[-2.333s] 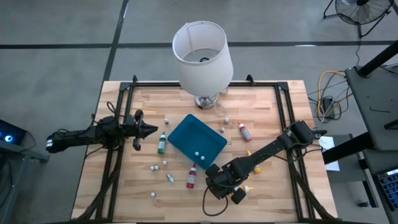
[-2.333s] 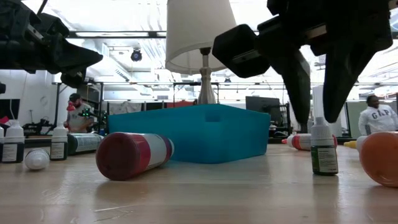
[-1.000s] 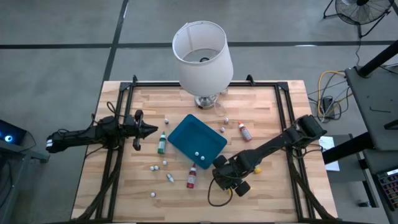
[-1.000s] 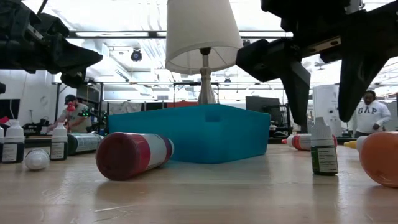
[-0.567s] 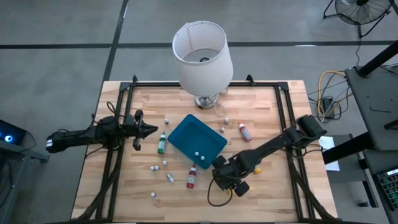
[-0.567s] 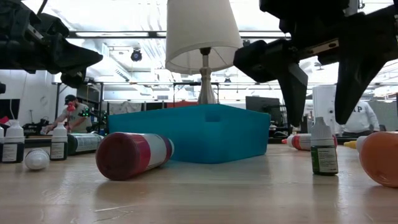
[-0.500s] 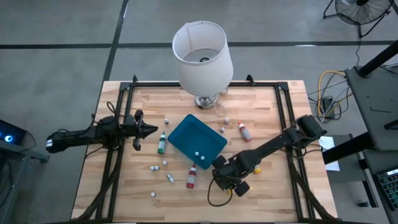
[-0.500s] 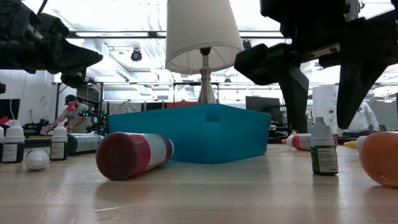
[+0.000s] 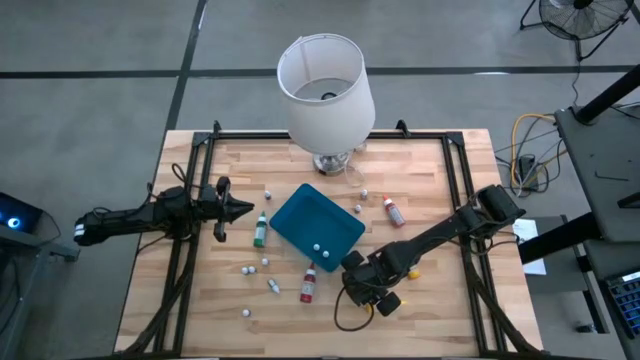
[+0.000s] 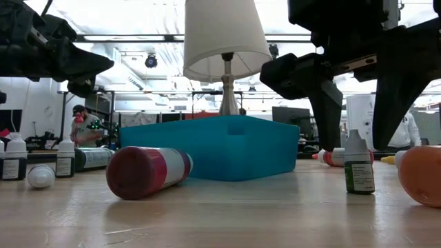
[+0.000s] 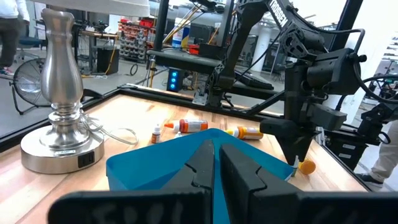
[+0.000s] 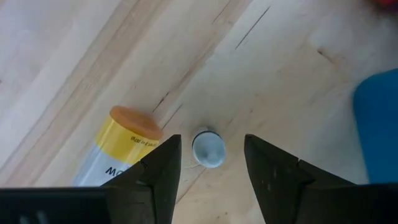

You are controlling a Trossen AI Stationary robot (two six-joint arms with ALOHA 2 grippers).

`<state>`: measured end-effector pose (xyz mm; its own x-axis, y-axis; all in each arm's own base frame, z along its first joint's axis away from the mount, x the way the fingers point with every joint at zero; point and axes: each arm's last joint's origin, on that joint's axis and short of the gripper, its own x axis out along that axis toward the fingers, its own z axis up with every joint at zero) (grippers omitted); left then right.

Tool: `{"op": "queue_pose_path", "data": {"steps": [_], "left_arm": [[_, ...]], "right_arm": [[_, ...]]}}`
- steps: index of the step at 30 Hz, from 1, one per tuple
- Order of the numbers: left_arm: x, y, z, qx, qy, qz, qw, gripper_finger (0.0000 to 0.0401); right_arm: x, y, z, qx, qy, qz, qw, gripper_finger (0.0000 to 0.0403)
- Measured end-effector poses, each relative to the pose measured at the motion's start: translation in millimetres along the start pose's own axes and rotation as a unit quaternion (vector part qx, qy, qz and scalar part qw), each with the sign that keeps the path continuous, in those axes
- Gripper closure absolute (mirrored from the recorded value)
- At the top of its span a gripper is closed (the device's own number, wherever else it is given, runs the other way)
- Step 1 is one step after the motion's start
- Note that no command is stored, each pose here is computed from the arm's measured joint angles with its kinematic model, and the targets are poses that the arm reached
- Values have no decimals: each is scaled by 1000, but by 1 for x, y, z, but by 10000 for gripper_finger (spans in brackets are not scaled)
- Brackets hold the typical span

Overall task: Pick & Place food coloring
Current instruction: Put the small green food coloring bottle into the blue container

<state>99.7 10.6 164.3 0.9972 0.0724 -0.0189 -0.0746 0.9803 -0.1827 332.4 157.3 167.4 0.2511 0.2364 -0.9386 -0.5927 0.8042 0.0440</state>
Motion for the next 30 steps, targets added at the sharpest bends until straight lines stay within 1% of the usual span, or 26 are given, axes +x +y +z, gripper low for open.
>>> {"op": "queue_pose_path", "data": {"steps": [2,5,10,14,17,19,27,30], "left_arm": [[0,0,0,0,0,0,1000,401],[0,0,0,0,0,0,1000,401],[0,0,0,0,0,0,1000,401],[0,0,0,0,0,0,1000,401],[0,0,0,0,0,0,1000,401],[0,0,0,0,0,0,1000,401],[0,0,0,0,0,0,1000,401],[0,0,0,0,0,0,1000,401]], "right_arm": [[0,0,0,0,0,0,1000,238],[0,0,0,0,-2,0,1000,254],[1,0,0,0,-3,6,1000,299],[1,0,-1,-1,-6,23,1000,341],[1,0,-1,-2,-7,23,1000,363],[1,0,-1,-3,-8,23,1000,367],[0,0,-1,-7,-9,22,1000,364],[-5,-1,0,-7,-12,21,1000,364]]}}
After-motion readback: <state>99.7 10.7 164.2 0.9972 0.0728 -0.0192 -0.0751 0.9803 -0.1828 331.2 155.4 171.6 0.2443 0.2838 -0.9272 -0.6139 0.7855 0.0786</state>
